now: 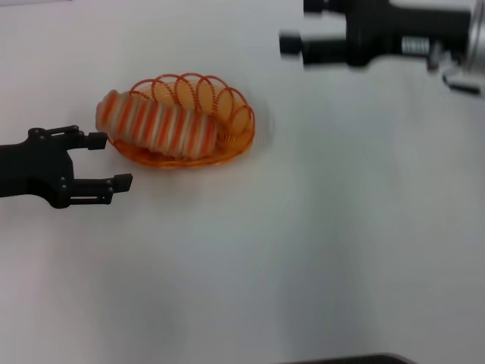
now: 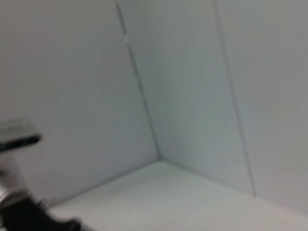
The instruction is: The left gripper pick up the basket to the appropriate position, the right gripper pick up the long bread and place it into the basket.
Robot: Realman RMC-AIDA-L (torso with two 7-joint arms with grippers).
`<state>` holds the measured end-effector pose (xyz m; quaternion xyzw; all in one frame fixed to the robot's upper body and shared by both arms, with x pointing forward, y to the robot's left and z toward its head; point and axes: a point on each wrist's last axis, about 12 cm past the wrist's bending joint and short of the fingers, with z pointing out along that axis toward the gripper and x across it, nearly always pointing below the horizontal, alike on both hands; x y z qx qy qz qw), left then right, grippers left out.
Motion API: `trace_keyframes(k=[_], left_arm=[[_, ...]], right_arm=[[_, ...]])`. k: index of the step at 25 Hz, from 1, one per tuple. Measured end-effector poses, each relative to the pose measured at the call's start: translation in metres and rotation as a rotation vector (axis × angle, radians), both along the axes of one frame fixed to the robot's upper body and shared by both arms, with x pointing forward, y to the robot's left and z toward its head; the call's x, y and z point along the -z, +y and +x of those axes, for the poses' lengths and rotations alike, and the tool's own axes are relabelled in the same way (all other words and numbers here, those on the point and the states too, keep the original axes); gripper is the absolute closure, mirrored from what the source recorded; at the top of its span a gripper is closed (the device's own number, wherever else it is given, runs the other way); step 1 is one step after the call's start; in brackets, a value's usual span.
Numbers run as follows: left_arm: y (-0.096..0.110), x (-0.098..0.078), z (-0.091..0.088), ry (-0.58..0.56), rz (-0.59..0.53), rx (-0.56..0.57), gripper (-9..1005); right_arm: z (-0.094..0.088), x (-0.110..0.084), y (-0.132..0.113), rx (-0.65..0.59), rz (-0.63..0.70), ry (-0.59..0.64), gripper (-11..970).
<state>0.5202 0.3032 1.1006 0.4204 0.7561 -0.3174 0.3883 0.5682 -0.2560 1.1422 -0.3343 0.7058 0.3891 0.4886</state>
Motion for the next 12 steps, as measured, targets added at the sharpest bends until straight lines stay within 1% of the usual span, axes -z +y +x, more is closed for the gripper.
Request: trace_keyframes(k=[4, 8, 12], left_arm=[[0.008, 0.003, -0.004, 0.015, 0.012, -0.02, 149], [0.016, 0.008, -0.009, 0.037, 0.017, -0.036, 149], [0.02, 0.013, -0.013, 0.062, 0.031, -0.049, 149]], right_arm=[[-0.034, 0.03, -0.012, -0.028, -0.037, 0.034, 3], [-0.062, 0.052, -0.025, -0.049, -0.077, 0.003, 3], [-0.087, 0.067, -0.041, -0.038, -0.096, -0.024, 3]])
